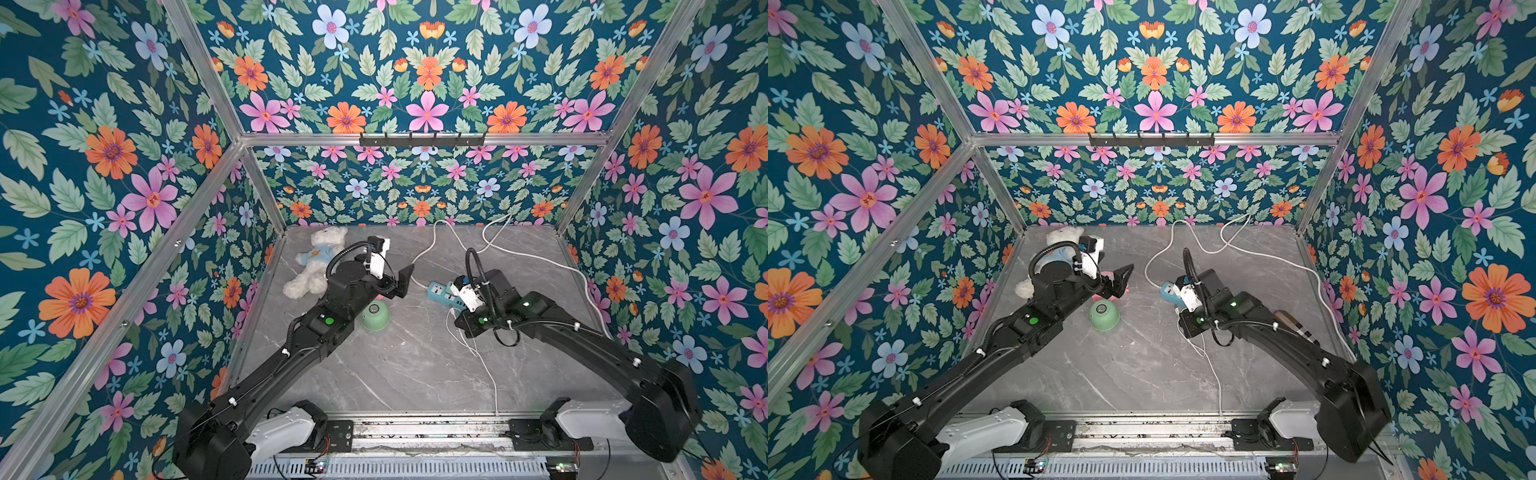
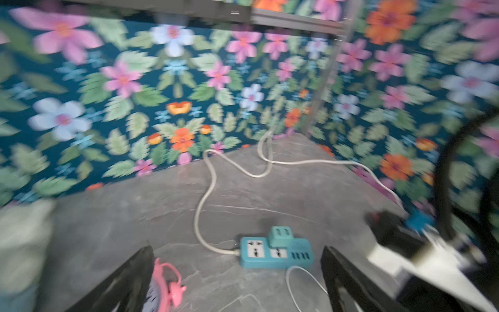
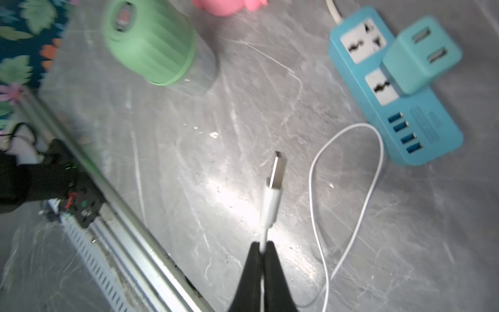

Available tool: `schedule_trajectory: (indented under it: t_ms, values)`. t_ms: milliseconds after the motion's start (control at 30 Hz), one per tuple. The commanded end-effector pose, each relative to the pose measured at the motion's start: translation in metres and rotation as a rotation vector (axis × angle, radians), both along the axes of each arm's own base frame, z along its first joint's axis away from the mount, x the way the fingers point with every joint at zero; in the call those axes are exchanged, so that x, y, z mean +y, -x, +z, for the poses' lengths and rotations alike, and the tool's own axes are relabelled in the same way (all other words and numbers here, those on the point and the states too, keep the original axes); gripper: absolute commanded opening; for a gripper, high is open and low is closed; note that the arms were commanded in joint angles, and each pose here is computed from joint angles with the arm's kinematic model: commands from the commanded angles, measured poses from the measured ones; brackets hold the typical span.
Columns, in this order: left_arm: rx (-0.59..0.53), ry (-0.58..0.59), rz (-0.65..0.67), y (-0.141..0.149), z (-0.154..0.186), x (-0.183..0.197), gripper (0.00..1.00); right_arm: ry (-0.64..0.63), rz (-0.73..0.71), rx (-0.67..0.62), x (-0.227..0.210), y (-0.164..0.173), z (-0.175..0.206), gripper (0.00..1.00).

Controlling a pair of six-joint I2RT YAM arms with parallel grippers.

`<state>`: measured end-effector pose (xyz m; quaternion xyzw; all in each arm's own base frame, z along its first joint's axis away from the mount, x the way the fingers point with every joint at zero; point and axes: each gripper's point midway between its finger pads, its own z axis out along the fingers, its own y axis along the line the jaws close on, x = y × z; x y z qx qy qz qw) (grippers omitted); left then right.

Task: Charge the cordless meat grinders
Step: Pick up the charging cable from the center of the board.

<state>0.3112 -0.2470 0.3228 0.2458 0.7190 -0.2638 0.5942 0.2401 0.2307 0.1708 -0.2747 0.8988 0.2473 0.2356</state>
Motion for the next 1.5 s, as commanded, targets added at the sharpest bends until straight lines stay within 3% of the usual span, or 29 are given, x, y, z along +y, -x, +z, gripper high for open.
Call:
schedule_trajectory:
  t_ms: [0,67,167,367,533,867,1000,1200,1333,1367,1400,1433,1467]
  values:
    - [-0.062,-0.076,-0.466,0.055,0.001,-0.038,0.99,-0.064,0.251,-0.174,0.007,0.021,0.036,0.0]
    - [0.004,-0.063,-0.602,0.07,-0.003,-0.047,0.98,-0.054,0.336,-0.256,0.006,0.027,0.05,0.0]
    - [0.122,0.0,-0.817,0.094,-0.009,-0.064,0.92,-0.013,0.431,-0.271,0.005,0.033,0.058,0.0]
    - [0.167,0.031,-0.962,0.118,-0.015,-0.072,0.86,-0.067,0.586,-0.248,0.019,0.046,0.079,0.0]
    - [0.189,0.026,-1.002,0.122,-0.018,-0.073,0.77,-0.1,0.654,-0.248,0.028,0.047,0.092,0.0]
    - [0.183,0.013,-1.029,0.121,-0.021,-0.076,0.41,-0.091,0.691,-0.25,0.035,0.038,0.098,0.0]
    - [0.175,0.013,-1.035,0.121,-0.019,-0.077,0.32,-0.07,0.7,-0.237,0.034,0.037,0.094,0.0]
    - [0.161,0.013,-1.044,0.122,-0.018,-0.077,0.0,-0.067,0.69,-0.243,0.034,0.035,0.099,0.0]
    - [0.143,0.007,-1.023,0.118,-0.019,-0.078,0.0,-0.126,0.614,-0.3,0.039,0.029,0.117,0.0]
    - [0.131,0.013,-1.011,0.116,-0.018,-0.078,0.0,-0.15,0.587,-0.316,0.041,0.027,0.122,0.07]
    - [0.116,0.023,-0.988,0.113,-0.016,-0.079,0.0,-0.182,0.539,-0.329,0.043,0.023,0.126,0.35]
    - [0.09,0.044,-0.955,0.109,-0.01,-0.08,0.0,-0.222,0.487,-0.347,0.045,0.017,0.13,0.5]
    - [0.071,0.074,-0.923,0.105,-0.004,-0.081,0.0,-0.258,0.453,-0.363,0.046,0.016,0.133,0.54]
